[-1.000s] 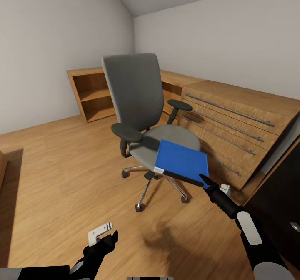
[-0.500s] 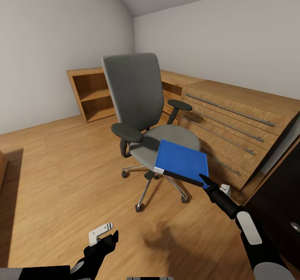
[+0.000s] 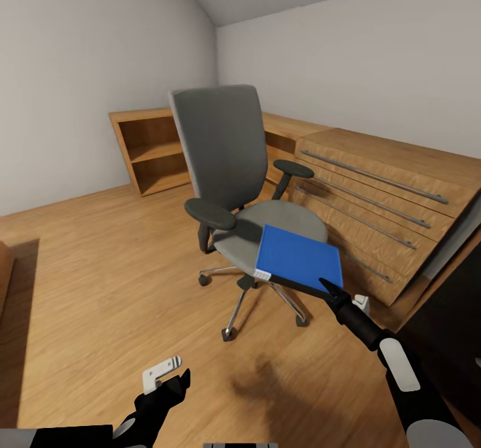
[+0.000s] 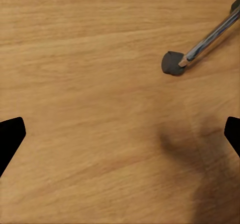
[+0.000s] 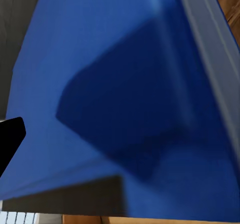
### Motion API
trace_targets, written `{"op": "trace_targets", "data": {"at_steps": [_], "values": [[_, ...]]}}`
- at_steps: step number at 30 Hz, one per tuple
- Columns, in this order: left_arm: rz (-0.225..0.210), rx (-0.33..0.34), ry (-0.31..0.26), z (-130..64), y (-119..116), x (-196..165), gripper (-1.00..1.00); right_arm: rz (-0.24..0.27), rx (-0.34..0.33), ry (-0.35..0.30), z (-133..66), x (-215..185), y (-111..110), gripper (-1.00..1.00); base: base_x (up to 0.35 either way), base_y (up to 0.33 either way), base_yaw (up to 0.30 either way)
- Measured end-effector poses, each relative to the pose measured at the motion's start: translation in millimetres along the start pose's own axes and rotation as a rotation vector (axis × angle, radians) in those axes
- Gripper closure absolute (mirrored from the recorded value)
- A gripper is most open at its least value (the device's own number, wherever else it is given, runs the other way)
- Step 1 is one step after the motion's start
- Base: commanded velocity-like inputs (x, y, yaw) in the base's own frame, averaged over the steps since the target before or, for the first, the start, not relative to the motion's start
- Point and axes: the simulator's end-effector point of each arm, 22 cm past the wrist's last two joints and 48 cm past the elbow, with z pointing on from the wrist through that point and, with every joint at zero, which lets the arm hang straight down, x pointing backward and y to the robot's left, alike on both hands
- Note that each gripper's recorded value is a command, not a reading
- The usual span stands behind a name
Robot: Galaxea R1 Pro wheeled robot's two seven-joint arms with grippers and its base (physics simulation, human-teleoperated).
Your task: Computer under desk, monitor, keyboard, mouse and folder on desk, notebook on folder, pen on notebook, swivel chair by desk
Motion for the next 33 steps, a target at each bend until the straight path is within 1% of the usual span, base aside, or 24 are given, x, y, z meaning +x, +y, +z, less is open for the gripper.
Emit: {"op": "trace_targets", "data": {"at_steps": [15, 16, 22, 25, 33], "values": [[0.001, -0.006, -0.002, 1.7, -0.1, 0.6, -1.00, -0.004, 0.001, -0.001, -0.9, -2.1, -0.4, -1.00, 0.001, 0.002, 0.000], [0.001, -0.006, -0.002, 1.8, -0.2, 0.7, -1.00, -0.004, 0.002, -0.001, -0.9, -2.1, -0.5, 1.00, 0.000, 0.000, 0.000], [0.001, -0.008, -0.002, 1.9, 0.4, 0.5, -1.00, 0.000, -0.002, -0.003, -1.2, -3.4, 0.4, 1.00, 0.000, 0.000, 0.000], [0.001, -0.008, -0.003, 1.8, 0.6, 0.4, -1.00, 0.015, -0.016, -0.008, -1.4, -5.1, 3.9, 1.00, 0.000, 0.000, 0.000], [0.001, -0.009, -0.002, 1.9, 0.8, 0.5, -1.00, 0.014, -0.016, -0.009, -1.4, -5.3, 4.0, 1.00, 0.000, 0.000, 0.000]]}}
